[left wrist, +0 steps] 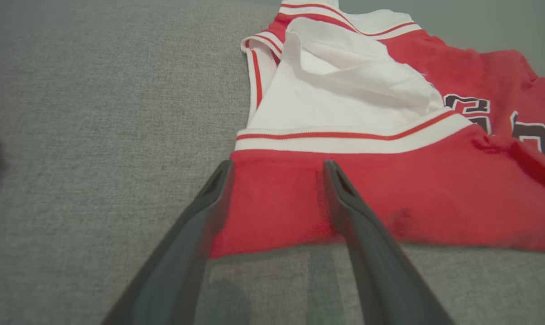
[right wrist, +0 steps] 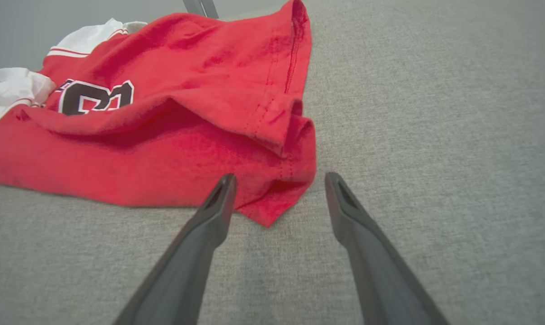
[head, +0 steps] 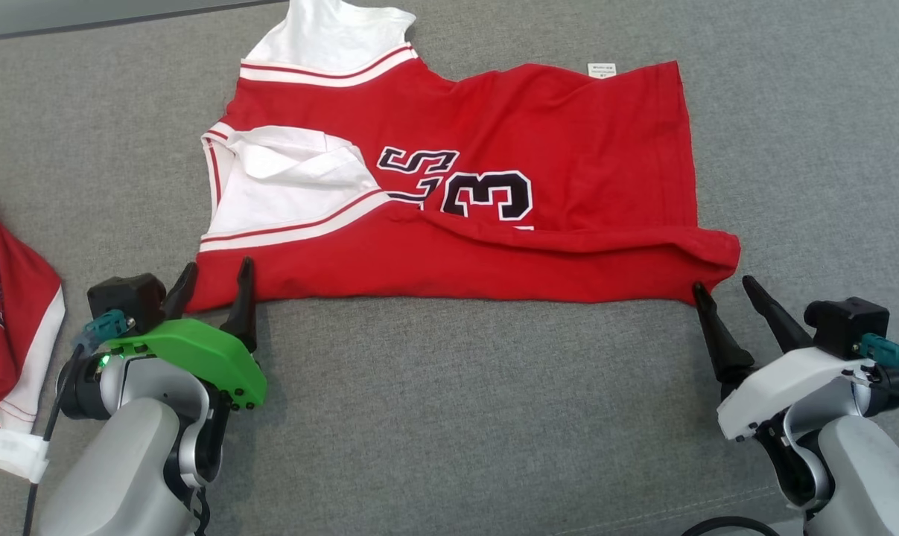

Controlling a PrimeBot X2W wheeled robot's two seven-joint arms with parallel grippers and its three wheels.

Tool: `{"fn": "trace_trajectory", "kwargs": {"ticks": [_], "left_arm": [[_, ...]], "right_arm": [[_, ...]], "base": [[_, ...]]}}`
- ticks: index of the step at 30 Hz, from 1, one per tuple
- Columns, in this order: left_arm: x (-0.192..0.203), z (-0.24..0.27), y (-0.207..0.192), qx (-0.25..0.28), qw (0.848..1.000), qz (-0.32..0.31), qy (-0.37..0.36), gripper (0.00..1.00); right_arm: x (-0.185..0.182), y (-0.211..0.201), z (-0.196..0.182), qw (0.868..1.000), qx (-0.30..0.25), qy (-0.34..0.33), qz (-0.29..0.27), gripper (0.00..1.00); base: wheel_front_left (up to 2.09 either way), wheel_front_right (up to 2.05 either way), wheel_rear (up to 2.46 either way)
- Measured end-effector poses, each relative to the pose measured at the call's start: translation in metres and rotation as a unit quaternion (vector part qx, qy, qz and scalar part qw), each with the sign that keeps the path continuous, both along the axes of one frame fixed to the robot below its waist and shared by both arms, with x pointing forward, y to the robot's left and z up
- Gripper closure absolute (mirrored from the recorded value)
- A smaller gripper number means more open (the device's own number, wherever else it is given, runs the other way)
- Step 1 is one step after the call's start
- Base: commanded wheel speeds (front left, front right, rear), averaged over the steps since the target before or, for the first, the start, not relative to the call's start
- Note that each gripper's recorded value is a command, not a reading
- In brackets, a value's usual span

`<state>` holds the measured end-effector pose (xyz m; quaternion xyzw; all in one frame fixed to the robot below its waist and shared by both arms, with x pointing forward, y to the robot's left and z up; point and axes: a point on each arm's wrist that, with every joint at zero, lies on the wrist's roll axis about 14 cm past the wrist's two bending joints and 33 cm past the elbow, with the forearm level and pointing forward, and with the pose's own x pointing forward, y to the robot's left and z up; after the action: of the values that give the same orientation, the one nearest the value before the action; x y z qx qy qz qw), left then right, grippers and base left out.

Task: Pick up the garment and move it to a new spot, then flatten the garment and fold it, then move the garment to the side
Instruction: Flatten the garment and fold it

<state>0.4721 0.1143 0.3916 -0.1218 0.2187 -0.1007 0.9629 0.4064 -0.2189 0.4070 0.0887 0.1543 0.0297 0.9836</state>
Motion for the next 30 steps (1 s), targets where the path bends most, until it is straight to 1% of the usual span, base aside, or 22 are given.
{"fn": "trace_trajectory", "kwargs": {"ticks": [7,13,18,19,20,21,22,23,24,25,26,30], "left_arm": [[-0.007,-0.017,0.004,0.019,0.999,0.0,0.036,0.0],[-0.006,-0.018,0.009,0.022,0.999,0.011,0.048,0.0],[-0.009,-0.021,0.01,0.022,0.998,0.009,0.063,0.0],[-0.01,-0.022,0.01,0.019,0.998,0.009,0.065,0.55],[-0.01,-0.021,0.009,0.016,0.998,0.007,0.065,0.84],[-0.01,-0.021,0.008,0.013,0.998,0.007,0.067,1.0],[-0.01,-0.021,0.006,0.01,0.998,0.002,0.069,1.0],[-0.01,-0.022,0.001,0.004,0.997,-0.005,0.073,1.0],[-0.01,-0.022,-0.001,-0.001,0.997,-0.009,0.075,1.0],[-0.01,-0.022,-0.004,-0.01,0.997,-0.009,0.078,1.0],[-0.01,-0.023,-0.006,-0.019,0.996,-0.008,0.082,1.0],[-0.007,-0.022,-0.007,-0.027,0.996,-0.014,0.085,1.0]], "right_arm": [[0.01,0.004,-0.011,0.999,0.009,0.038,0.008,0.0],[0.012,0.019,-0.022,0.997,0.016,0.071,0.028,0.0],[0.013,0.024,-0.023,0.995,0.019,0.084,0.04,0.0],[0.013,0.025,-0.025,0.995,0.024,0.089,0.04,0.0],[0.013,0.025,-0.025,0.995,0.025,0.092,0.041,0.0],[0.013,0.027,-0.026,0.994,0.028,0.096,0.043,0.0],[0.012,0.028,-0.026,0.993,0.03,0.1,0.046,0.0],[0.012,0.031,-0.027,0.992,0.034,0.108,0.052,0.41],[0.012,0.033,-0.027,0.992,0.031,0.111,0.059,0.71],[0.012,0.033,-0.026,0.991,0.031,0.111,0.063,0.9],[0.013,0.034,-0.025,0.991,0.031,0.11,0.065,1.0],[0.01,0.034,-0.025,0.988,0.022,0.121,0.088,1.0]], "base": [[0.0,0.0,0.0],[0.0,0.0,0.0],[0.0,0.0,0.0],[0.0,0.0,0.0],[0.0,0.0,0.0],[0.0,0.0,0.0],[0.0,0.0,0.0],[0.0,0.0,0.0],[0.0,0.0,0.0],[0.0,0.0,0.0],[0.0,0.0,0.0],[0.0,0.0,0.0]]}}
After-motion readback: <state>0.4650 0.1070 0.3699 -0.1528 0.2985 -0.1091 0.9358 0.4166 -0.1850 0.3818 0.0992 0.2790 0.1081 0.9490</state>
